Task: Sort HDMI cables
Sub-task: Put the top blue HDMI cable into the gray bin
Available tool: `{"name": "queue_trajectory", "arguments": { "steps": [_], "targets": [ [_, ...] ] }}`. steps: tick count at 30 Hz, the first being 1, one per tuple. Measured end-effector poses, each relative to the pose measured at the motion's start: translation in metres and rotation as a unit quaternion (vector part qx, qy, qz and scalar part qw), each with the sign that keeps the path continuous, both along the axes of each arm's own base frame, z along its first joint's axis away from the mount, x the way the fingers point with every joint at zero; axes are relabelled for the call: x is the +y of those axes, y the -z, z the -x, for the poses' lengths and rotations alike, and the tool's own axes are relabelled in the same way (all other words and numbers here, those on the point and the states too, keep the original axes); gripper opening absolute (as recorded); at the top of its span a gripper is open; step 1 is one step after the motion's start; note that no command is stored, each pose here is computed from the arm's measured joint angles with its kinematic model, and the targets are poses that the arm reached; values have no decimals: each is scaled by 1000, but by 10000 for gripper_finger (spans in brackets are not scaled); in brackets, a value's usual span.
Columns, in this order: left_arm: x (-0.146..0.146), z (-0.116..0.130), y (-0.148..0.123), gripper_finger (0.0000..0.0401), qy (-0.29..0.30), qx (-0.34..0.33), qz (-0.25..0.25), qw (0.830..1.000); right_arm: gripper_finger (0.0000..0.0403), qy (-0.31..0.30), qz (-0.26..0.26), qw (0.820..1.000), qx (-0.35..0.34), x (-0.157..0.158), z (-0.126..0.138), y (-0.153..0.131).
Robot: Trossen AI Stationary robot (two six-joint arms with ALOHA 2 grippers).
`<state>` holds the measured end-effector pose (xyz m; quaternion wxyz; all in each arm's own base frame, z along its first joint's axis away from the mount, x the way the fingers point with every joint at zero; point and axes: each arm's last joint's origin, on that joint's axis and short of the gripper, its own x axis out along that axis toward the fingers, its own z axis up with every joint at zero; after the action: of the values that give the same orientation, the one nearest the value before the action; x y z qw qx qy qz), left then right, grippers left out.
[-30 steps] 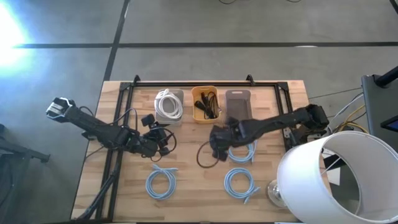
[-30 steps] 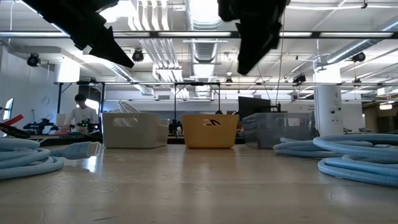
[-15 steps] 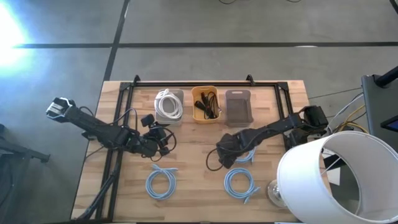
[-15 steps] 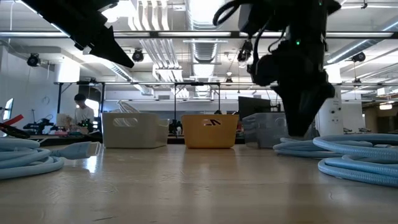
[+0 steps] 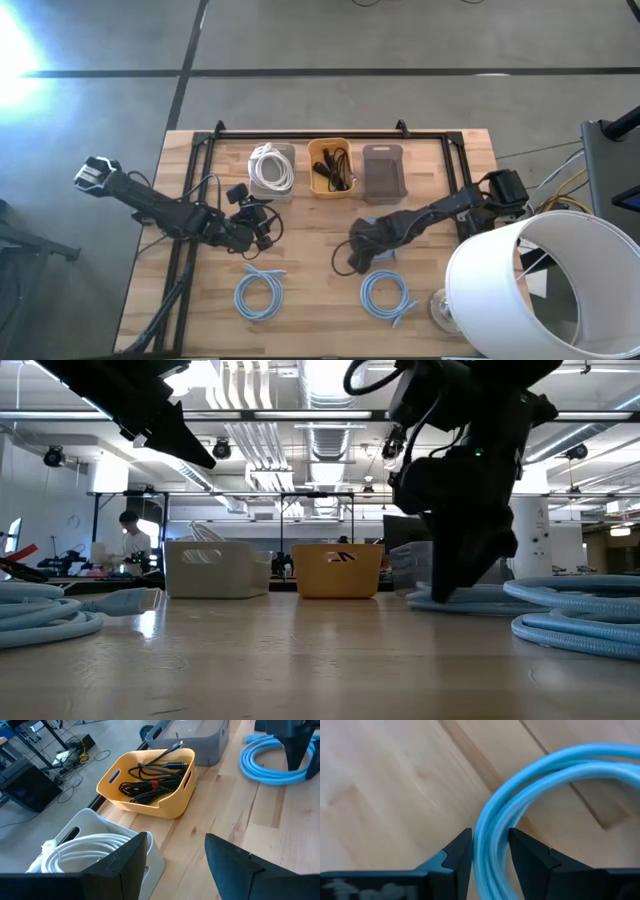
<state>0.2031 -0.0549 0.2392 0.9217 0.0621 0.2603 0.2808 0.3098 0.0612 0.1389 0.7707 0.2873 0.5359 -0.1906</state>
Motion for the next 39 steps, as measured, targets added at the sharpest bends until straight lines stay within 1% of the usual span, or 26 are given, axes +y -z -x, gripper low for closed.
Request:
{"name": "queue_trajectory", "arguments": {
  "steps": [4,8,11,14,17,20,24,27,29,33,36,39],
  "targets": [
    [0,0,0,204,0,0,0,1000,105,-1,-6,1000,-29,1,-4,0],
    [0,0,0,204,0,0,0,1000,61,-7,-10,999,-35,1,-7,-3],
    [0,0,0,204,0,0,0,1000,27,-38,-17,998,-48,3,-13,-11],
    [0,0,0,204,0,0,0,1000,24,-73,-13,994,-76,6,-21,-26],
    [0,0,0,204,0,0,0,1000,25,-101,-1,990,-100,7,-30,-49],
    [0,0,0,204,0,0,0,1000,25,-131,30,985,-106,7,-33,-77],
    [0,0,0,204,0,0,0,1000,25,-134,120,979,-95,0,-25,-113],
    [0,0,0,204,0,0,0,1000,25,-126,196,967,-99,-9,-17,-131],
    [0,0,0,204,0,0,0,1000,25,-122,215,963,-108,-18,-13,-140],
    [0,0,0,204,0,0,0,1000,25,-115,237,959,-103,-45,0,-142],
    [0,0,0,204,0,0,0,1000,25,-105,246,959,-96,-67,12,-133],
    [0,0,0,204,0,0,0,1000,25,-98,246,957,-115,-87,24,-121]
  ]
}}
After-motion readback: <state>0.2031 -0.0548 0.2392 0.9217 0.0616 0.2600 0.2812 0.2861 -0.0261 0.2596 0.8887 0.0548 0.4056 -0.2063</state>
